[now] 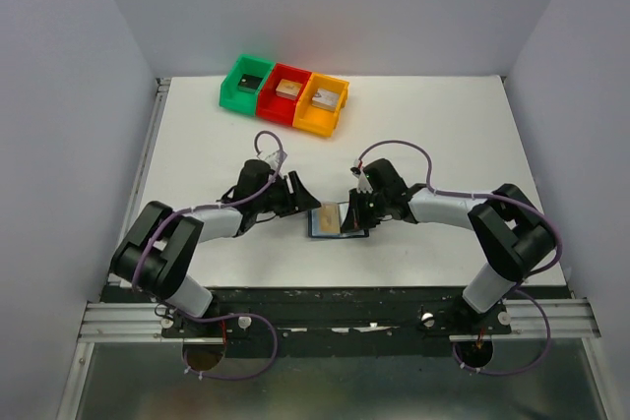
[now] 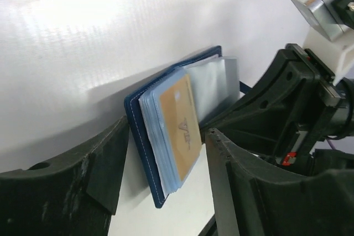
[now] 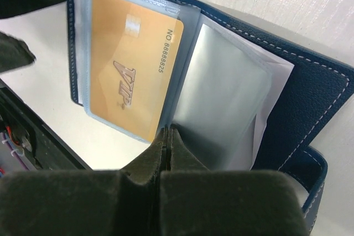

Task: Take the credit cards out of the card holder
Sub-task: Place the card holder at the center of the board, then remove the credit card from the card holder.

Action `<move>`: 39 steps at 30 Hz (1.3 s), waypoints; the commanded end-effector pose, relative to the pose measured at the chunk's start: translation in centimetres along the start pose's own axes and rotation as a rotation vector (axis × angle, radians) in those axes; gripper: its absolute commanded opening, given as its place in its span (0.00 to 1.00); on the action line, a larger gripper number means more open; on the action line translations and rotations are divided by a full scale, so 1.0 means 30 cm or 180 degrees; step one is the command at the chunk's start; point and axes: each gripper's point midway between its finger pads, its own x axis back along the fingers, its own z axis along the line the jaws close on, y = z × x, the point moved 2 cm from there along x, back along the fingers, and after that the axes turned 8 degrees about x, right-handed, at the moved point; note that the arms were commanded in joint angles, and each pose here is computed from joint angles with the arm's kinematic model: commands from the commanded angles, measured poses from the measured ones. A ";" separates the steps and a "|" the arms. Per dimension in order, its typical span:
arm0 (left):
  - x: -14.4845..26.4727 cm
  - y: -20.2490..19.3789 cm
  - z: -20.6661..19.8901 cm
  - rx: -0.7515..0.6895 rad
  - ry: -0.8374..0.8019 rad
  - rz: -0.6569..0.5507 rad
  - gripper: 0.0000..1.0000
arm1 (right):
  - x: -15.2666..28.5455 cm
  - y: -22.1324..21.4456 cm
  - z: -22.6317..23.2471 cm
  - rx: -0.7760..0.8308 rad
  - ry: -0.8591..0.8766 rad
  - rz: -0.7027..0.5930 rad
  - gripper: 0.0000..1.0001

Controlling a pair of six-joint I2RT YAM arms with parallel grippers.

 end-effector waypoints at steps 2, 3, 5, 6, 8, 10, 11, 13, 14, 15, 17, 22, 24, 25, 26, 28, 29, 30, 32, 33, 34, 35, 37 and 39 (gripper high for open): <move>0.069 0.087 0.052 -0.0091 0.0655 -0.0363 0.66 | -0.011 -0.021 -0.012 -0.0026 -0.0020 0.0079 0.00; 0.084 0.096 0.054 -0.0126 0.0737 -0.0427 0.65 | -0.011 -0.022 -0.013 -0.0028 -0.0026 0.0081 0.00; 0.113 0.119 0.057 -0.0157 0.0874 -0.0563 0.65 | -0.009 -0.023 -0.014 -0.0045 -0.0032 0.0087 0.00; 0.126 0.130 0.052 -0.0178 0.0893 -0.0637 0.65 | -0.009 -0.028 -0.016 -0.0047 -0.0043 0.0098 0.00; 0.138 0.136 0.026 -0.0207 0.0786 -0.0700 0.64 | -0.006 -0.031 -0.018 -0.0058 -0.0063 0.0095 0.00; 0.131 0.127 -0.026 -0.0198 0.0468 -0.0684 0.61 | 0.002 -0.030 -0.020 -0.0069 -0.0082 0.0082 0.00; 0.123 0.112 -0.046 -0.0182 0.0294 -0.0636 0.59 | 0.007 -0.029 -0.019 -0.0064 -0.0101 0.0071 0.00; 0.103 0.087 -0.103 -0.0147 -0.0055 -0.0530 0.52 | 0.020 -0.023 -0.019 -0.0060 -0.0128 0.0039 0.02; 0.090 0.076 -0.130 -0.0155 -0.0202 -0.0489 0.46 | 0.027 -0.020 -0.014 -0.0052 -0.0132 0.0030 0.03; 0.077 0.055 -0.147 -0.0156 -0.0293 -0.0420 0.42 | 0.034 -0.017 -0.012 -0.0050 -0.0144 0.0020 0.04; 0.048 0.015 -0.174 -0.0197 -0.0428 -0.0293 0.35 | 0.051 -0.005 -0.006 -0.0025 -0.0166 -0.0017 0.05; -0.001 -0.039 -0.172 -0.0205 -0.0446 -0.0120 0.28 | 0.099 0.019 0.004 0.0051 -0.0250 -0.0082 0.07; -0.014 -0.052 -0.151 -0.0161 -0.0391 -0.0078 0.27 | 0.114 0.031 0.009 0.0076 -0.0277 -0.0107 0.07; -0.018 -0.059 -0.136 -0.0142 -0.0355 -0.0060 0.27 | 0.121 0.036 0.012 0.0087 -0.0285 -0.0114 0.07; -0.022 -0.065 -0.125 -0.0115 -0.0323 -0.0050 0.27 | 0.127 0.036 0.014 0.0094 -0.0298 -0.0113 0.07; -0.022 -0.071 -0.110 -0.0088 -0.0298 -0.0049 0.26 | 0.144 0.052 0.022 0.0111 -0.0307 -0.0151 0.07; -0.021 -0.074 -0.107 -0.0080 -0.0294 -0.0053 0.26 | 0.153 0.062 0.028 0.0124 -0.0309 -0.0176 0.07; -0.018 -0.075 -0.103 -0.0070 -0.0281 -0.0067 0.27 | 0.166 0.076 0.040 0.0149 -0.0295 -0.0204 0.07; -0.013 -0.076 -0.106 -0.0075 -0.0292 -0.0080 0.26 | 0.195 0.113 0.063 0.0180 -0.0271 -0.0285 0.07; -0.013 -0.077 -0.102 -0.0076 -0.0282 -0.0080 0.26 | 0.209 0.133 0.080 0.0211 -0.0247 -0.0328 0.07; -0.012 -0.075 -0.105 -0.0082 -0.0286 -0.0083 0.27 | 0.223 0.152 0.094 0.0228 -0.0222 -0.0364 0.07; -0.013 -0.078 -0.103 -0.0076 -0.0280 -0.0073 0.27 | 0.238 0.175 0.112 0.0251 -0.0191 -0.0406 0.07; -0.013 -0.080 -0.101 -0.0081 -0.0280 -0.0074 0.27 | 0.260 0.212 0.148 0.0287 -0.0109 -0.0477 0.07; -0.012 -0.081 -0.102 -0.0075 -0.0280 -0.0080 0.27 | 0.271 0.241 0.177 0.0290 -0.0018 -0.0520 0.07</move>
